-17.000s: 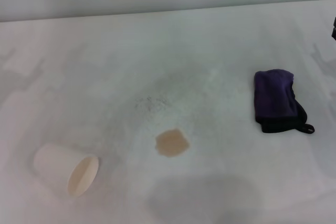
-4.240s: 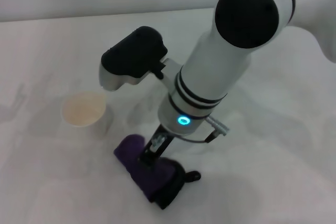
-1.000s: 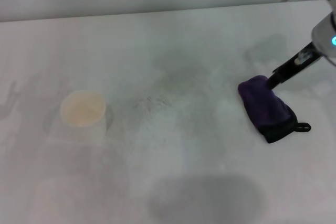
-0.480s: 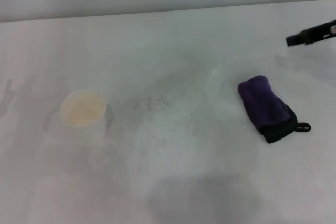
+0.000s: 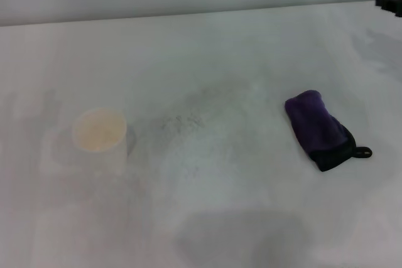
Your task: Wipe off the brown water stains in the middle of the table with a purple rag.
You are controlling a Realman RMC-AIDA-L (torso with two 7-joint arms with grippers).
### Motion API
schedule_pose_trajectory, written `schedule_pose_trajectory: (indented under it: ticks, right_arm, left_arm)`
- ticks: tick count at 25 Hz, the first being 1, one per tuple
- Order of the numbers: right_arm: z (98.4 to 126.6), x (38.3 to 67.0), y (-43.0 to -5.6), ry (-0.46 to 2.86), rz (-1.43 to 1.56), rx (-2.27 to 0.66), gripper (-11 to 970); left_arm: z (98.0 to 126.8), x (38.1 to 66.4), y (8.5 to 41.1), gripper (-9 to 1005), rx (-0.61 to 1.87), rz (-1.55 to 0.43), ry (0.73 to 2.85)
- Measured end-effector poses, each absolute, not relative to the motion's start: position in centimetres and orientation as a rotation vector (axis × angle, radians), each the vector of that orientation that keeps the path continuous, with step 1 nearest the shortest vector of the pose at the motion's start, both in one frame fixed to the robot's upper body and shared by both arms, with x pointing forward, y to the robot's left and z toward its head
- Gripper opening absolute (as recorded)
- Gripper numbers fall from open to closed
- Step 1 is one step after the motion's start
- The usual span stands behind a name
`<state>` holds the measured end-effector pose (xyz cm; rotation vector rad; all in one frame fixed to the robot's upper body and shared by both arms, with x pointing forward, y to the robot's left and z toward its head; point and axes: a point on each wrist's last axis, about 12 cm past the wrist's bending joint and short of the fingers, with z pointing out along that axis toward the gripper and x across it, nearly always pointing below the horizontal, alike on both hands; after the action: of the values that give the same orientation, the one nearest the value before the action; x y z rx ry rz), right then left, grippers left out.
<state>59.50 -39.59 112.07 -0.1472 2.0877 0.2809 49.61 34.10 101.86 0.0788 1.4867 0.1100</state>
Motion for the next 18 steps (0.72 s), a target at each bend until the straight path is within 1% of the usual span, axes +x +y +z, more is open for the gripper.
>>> schedule_pose_trajectory:
  ticks: [9, 13, 18]
  right_arm:
    - [108.6, 57.0, -42.7, 1.926, 0.166, 0.025, 384]
    - [107.3, 56.2, -42.7, 1.873, 0.1, 0.004, 384]
    - [106.0, 55.4, -41.8, 1.738, 0.03, -0.026, 384]
  left_arm:
    - [102.3, 50.2, 33.8, 879, 0.08, 0.092, 1.465]
    - [102.4, 50.3, 33.8, 879, 0.06, 0.069, 1.461]
    - [102.6, 50.4, 34.0, 879, 0.052, 0.066, 1.447]
